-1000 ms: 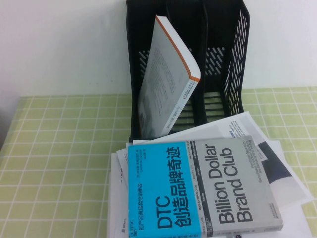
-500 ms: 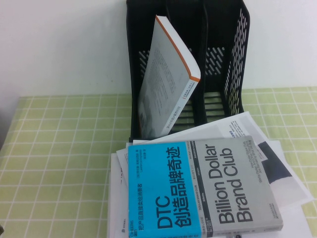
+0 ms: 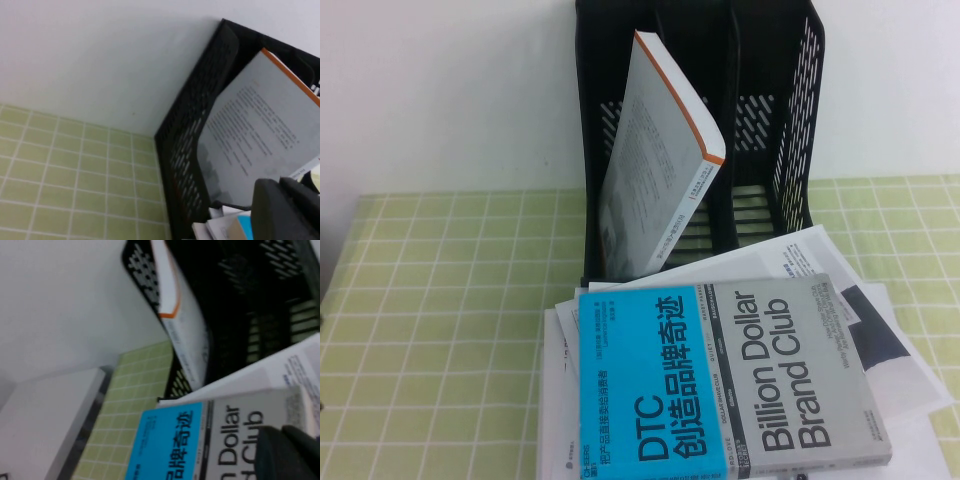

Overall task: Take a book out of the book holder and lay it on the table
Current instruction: Hold the bookshelf

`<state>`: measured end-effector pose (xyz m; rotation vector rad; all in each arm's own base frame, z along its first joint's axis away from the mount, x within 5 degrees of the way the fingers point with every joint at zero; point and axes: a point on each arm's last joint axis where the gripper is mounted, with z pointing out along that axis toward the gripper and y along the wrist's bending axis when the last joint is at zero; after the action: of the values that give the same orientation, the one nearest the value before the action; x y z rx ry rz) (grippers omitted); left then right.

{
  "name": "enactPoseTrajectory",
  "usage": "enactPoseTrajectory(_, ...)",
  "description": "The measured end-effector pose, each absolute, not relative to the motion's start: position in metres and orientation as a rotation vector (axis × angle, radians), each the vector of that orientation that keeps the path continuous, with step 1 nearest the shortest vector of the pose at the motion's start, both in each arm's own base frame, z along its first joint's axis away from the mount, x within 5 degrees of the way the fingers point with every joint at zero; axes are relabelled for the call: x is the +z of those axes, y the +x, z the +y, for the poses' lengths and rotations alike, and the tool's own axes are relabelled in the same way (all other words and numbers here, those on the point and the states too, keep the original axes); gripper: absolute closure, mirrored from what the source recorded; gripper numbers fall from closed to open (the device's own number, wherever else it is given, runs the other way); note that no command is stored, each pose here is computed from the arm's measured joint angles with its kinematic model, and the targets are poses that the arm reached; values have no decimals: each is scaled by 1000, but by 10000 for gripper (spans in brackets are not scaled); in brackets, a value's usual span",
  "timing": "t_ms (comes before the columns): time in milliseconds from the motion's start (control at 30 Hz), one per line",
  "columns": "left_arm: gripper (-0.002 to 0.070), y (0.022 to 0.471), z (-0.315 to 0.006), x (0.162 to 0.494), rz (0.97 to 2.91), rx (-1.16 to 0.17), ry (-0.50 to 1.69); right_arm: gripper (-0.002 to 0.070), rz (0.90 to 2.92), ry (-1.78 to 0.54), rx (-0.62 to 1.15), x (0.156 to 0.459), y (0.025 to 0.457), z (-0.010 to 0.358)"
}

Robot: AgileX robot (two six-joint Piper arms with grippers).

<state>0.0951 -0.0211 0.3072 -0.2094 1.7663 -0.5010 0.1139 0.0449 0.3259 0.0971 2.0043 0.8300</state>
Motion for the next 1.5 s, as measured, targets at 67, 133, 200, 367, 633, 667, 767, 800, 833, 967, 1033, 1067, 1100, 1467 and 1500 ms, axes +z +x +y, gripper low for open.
enactPoseTrajectory(67,678,102,-26,304,1798,-562,-228,678,1956,6,882,323,123,50)
enactPoseTrajectory(133,678,111,-32,299,1850,-618,-249,678,1908,-78,894,321,133,53)
enactPoseTrajectory(200,678,122,-38,294,1895,-631,-231,678,1865,-136,907,320,144,56)
enactPoseTrajectory(367,678,151,-54,283,1990,-586,-115,678,1851,-271,930,305,173,68)
enactPoseTrajectory(633,678,208,-89,292,2109,-554,56,678,1909,-525,868,284,197,100)
enactPoseTrajectory(667,678,217,-93,295,2118,-550,76,678,1905,-537,816,285,200,102)
enactPoseTrajectory(767,678,238,-103,306,2125,-545,123,678,1866,-576,669,292,206,108)
enactPoseTrajectory(800,678,244,-106,309,2127,-544,141,678,1849,-587,631,296,207,109)
enactPoseTrajectory(833,678,250,-110,310,2132,-542,164,678,1836,-593,608,299,209,111)
enactPoseTrajectory(967,678,270,-124,317,2143,-571,293,678,1787,-654,622,307,211,125)
enactPoseTrajectory(1033,678,275,-133,317,2144,-618,388,678,1788,-679,643,304,215,132)
enactPoseTrajectory(1067,678,278,-137,318,2140,-661,436,678,1797,-686,655,302,217,136)
enactPoseTrajectory(1100,678,281,-140,318,2132,-715,477,678,1808,-692,661,298,220,139)
enactPoseTrajectory(1467,677,311,-123,313,2008,-673,486,483,1895,-682,642,279,261,159)
enactPoseTrajectory(1500,677,312,-122,315,1999,-660,463,454,1903,-675,647,277,269,162)
